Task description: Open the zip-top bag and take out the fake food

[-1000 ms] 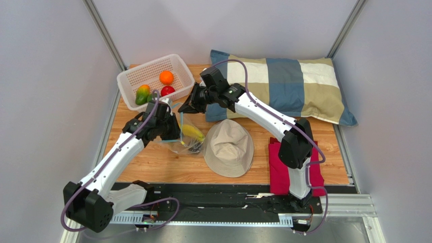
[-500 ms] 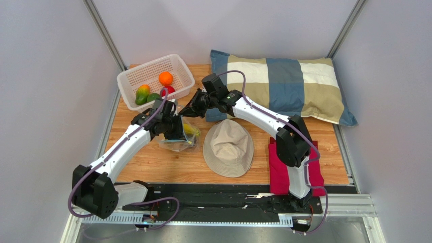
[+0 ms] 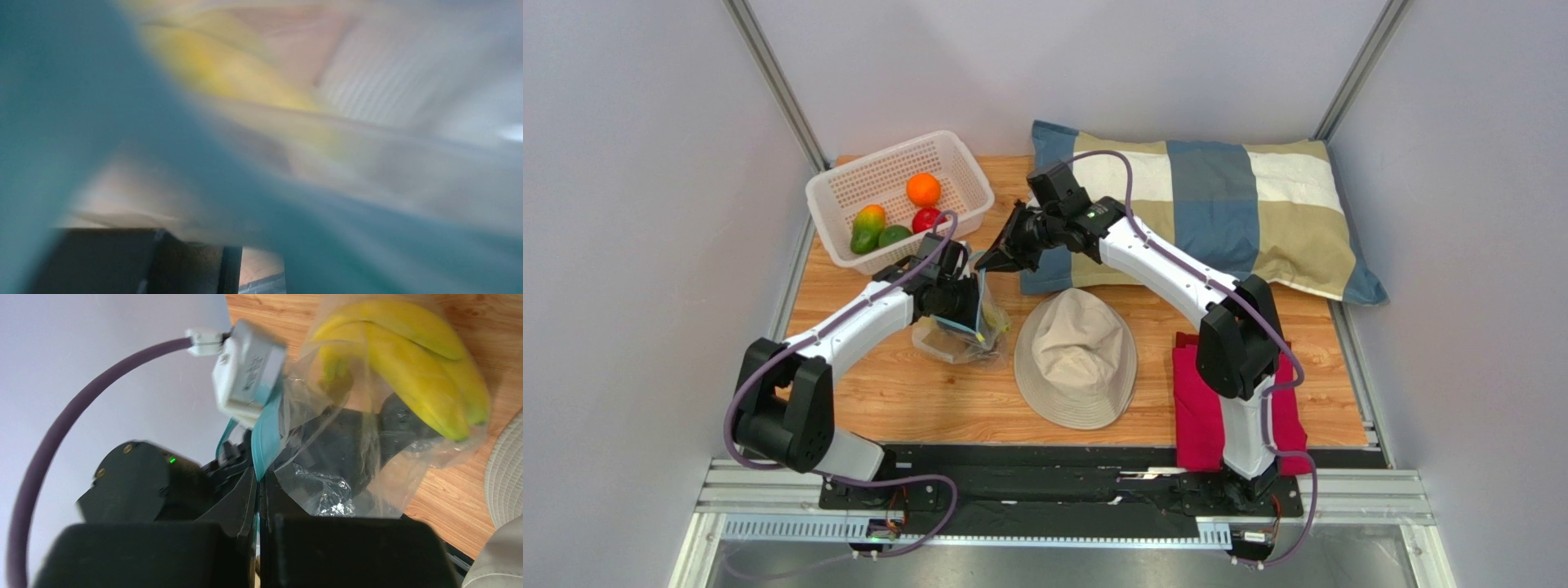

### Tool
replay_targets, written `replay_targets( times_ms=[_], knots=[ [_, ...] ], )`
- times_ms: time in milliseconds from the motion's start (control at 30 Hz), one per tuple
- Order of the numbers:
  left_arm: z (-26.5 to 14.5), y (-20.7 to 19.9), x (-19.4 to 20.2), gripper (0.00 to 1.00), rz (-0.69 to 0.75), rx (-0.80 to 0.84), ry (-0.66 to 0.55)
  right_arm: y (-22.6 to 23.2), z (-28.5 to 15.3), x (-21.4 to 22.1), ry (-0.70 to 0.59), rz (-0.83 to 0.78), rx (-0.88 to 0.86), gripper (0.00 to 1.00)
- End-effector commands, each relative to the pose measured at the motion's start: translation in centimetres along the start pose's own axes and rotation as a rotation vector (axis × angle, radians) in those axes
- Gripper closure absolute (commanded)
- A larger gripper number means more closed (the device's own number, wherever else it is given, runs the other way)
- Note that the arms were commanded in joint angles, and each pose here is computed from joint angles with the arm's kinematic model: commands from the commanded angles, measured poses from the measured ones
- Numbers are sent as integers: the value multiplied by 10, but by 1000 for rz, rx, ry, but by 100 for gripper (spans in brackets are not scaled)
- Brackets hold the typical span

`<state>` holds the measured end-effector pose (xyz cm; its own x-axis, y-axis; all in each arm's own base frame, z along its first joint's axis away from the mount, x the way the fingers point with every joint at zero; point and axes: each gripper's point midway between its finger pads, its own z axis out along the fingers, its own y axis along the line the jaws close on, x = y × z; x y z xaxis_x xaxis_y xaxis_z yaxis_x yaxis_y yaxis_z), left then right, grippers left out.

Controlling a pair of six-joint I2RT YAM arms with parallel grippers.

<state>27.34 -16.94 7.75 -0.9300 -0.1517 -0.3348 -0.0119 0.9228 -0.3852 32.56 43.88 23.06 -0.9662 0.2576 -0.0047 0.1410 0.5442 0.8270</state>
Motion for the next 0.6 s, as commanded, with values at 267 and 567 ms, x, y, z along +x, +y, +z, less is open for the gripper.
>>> replay_targets(
  times_ms=[267, 567],
  knots=[
    [12, -2, -3, 41, 21, 6, 13, 14, -11, 2, 20, -60, -28, 100],
    [-16, 0, -4, 39, 31, -8, -48, -6, -8, 7, 38, -51, 13, 100]
  ],
)
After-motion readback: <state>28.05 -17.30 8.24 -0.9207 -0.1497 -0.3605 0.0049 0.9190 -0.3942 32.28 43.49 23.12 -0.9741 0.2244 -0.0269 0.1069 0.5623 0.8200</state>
